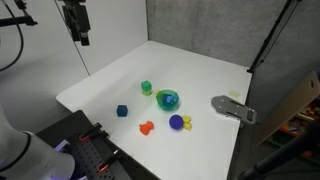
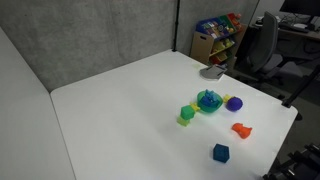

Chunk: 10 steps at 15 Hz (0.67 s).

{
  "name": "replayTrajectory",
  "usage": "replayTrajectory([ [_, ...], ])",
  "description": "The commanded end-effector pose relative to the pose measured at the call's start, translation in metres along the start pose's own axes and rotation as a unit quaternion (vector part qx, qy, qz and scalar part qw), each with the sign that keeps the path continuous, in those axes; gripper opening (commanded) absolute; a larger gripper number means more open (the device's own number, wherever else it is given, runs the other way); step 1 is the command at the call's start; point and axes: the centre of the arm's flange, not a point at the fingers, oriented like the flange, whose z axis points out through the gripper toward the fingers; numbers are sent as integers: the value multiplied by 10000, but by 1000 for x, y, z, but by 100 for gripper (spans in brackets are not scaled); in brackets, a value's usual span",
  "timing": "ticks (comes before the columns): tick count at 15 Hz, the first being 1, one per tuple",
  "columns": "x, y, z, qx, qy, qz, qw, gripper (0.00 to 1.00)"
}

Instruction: Remove the light blue toy from the green bowl and put it on top of the green block

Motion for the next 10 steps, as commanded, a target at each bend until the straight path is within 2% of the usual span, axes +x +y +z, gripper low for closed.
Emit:
replayTrajectory([
  [1, 32, -9, -1, 1, 6, 203, 9998, 100],
  [6, 77, -13, 8, 90, 99, 487, 9987, 100],
  [10, 113, -17, 18, 243, 399, 699, 9965, 100],
])
